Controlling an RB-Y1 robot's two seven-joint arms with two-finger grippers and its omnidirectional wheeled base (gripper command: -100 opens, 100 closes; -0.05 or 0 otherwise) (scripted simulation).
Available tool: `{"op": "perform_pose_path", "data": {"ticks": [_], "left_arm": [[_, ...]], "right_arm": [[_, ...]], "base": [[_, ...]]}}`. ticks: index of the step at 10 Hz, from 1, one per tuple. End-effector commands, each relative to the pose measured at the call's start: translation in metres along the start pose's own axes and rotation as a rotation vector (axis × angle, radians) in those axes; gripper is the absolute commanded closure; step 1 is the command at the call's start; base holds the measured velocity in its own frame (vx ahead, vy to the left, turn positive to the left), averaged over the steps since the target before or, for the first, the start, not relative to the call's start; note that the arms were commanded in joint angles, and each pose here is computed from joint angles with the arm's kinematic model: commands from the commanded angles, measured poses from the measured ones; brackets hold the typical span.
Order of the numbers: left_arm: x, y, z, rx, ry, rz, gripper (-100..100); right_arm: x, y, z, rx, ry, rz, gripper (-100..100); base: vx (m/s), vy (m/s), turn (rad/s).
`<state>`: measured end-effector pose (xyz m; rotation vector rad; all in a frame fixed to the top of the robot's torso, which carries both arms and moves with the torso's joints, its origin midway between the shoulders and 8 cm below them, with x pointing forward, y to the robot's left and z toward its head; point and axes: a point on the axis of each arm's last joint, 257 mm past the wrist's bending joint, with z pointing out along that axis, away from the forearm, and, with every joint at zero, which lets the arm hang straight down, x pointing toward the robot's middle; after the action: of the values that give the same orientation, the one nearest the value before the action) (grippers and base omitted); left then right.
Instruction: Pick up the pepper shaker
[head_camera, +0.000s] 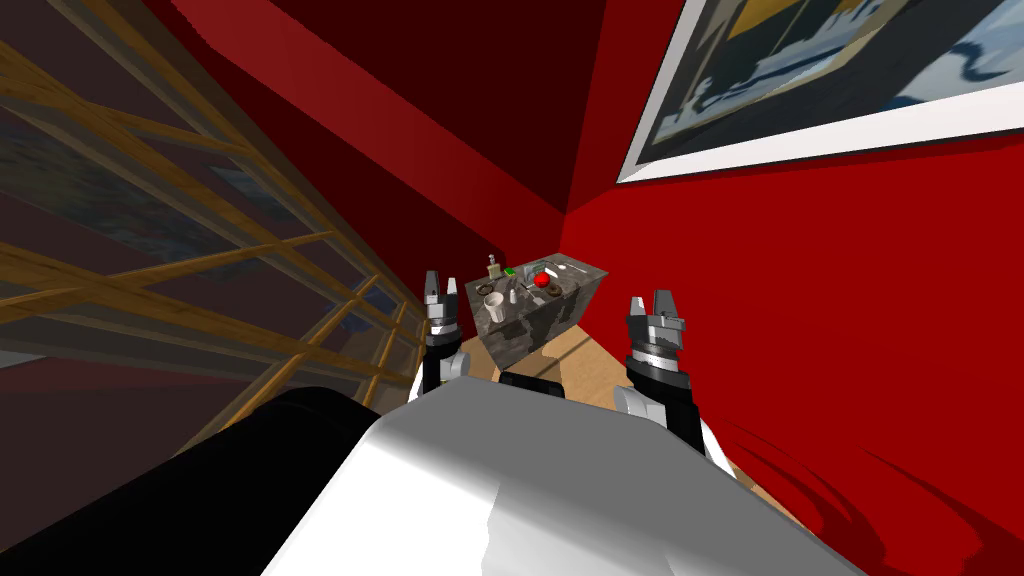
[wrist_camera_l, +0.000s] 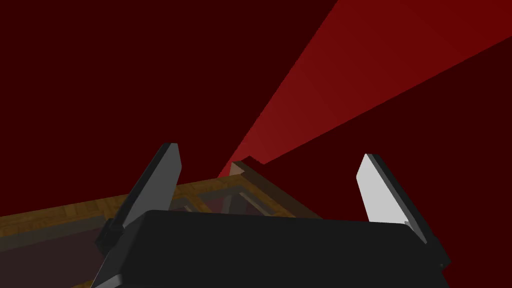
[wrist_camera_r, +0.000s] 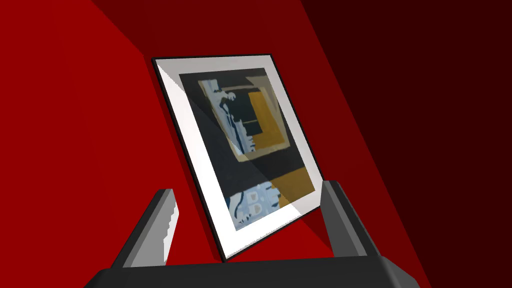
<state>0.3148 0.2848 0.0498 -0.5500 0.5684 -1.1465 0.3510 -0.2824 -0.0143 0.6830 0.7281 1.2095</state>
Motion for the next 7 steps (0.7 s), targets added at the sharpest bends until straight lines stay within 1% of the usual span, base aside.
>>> {"op": "perform_pose_path", "data": {"ticks": [1,4,7], "left_arm": [[0.006,0.005,-0.002,-0.006,0.035,0.017,-100],[0.019,0.024,-0.009,-0.037,0.118,0.076,-100],[0.031,0.055,-0.022,-0.09,0.198,0.157,-100]], "right_arm": [[0.0,0.0,0.0,0.0,0.0,0.0,0],[0.0,0.0,0.0,0.0,0.0,0.0,0],[0.0,0.0,0.0,0.0,0.0,0.0,0]], "base": [[0.002,-0.02,0.005],[0.005,-0.063,0.013],[-0.007,-0.127,0.016]]}}
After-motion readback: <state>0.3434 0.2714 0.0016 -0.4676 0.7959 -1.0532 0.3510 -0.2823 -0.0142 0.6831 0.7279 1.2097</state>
